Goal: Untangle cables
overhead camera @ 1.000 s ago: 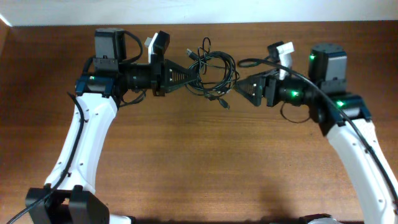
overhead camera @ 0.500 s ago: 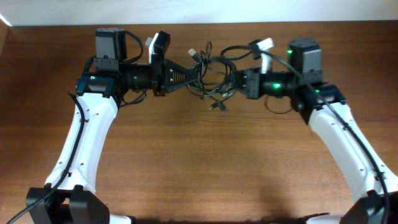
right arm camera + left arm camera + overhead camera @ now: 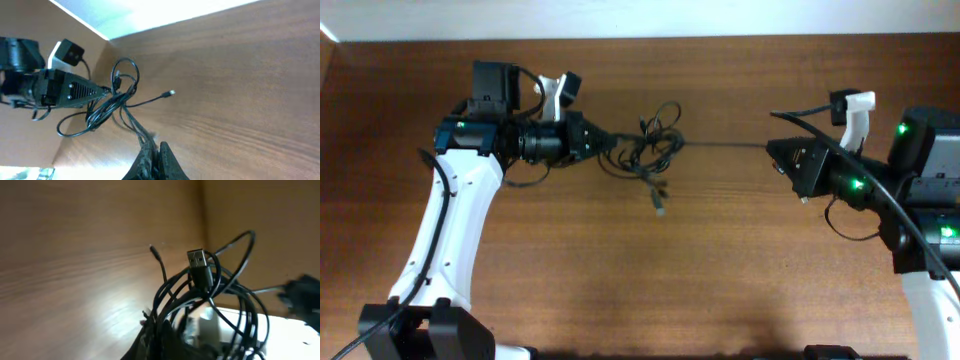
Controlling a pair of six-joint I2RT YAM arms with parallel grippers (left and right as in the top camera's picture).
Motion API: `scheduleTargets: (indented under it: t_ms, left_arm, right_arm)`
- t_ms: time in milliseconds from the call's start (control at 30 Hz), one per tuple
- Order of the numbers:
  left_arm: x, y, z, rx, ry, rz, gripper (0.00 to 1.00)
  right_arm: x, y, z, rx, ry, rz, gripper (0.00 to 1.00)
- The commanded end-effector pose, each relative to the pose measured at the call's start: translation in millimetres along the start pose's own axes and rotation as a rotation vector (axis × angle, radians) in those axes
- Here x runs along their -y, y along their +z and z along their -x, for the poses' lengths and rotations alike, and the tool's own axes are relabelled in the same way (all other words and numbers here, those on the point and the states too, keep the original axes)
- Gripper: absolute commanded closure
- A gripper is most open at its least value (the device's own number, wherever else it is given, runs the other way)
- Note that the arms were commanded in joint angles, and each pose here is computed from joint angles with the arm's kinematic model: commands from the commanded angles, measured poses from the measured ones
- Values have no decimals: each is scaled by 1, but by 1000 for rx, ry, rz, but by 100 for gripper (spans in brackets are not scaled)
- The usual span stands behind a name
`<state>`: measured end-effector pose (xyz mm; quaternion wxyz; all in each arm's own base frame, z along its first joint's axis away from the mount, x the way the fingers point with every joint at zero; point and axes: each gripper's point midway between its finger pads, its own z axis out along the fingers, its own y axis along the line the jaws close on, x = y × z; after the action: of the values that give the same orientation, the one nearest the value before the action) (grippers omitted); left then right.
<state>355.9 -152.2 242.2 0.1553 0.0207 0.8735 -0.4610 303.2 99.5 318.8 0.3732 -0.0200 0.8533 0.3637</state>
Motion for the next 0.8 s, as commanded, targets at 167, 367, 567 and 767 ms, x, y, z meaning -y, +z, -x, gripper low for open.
scheduleTargets:
  t_ms: [167,367,567,767]
  left_arm:
    - [-48,-20,15,69,147,275,100]
    - [-35,-8,9,43,178,238,100]
    - [12,10,1,7,250,23,100]
    - [26,9,-2,-6,212,-62,100]
  right_arm:
    - [24,-11,-6,1,49,-136,87]
    - [15,-2,-14,-41,58,-106,40]
    - [-5,40,-18,-110,32,-20,40]
    - [-24,97,-11,-122,-26,79,45]
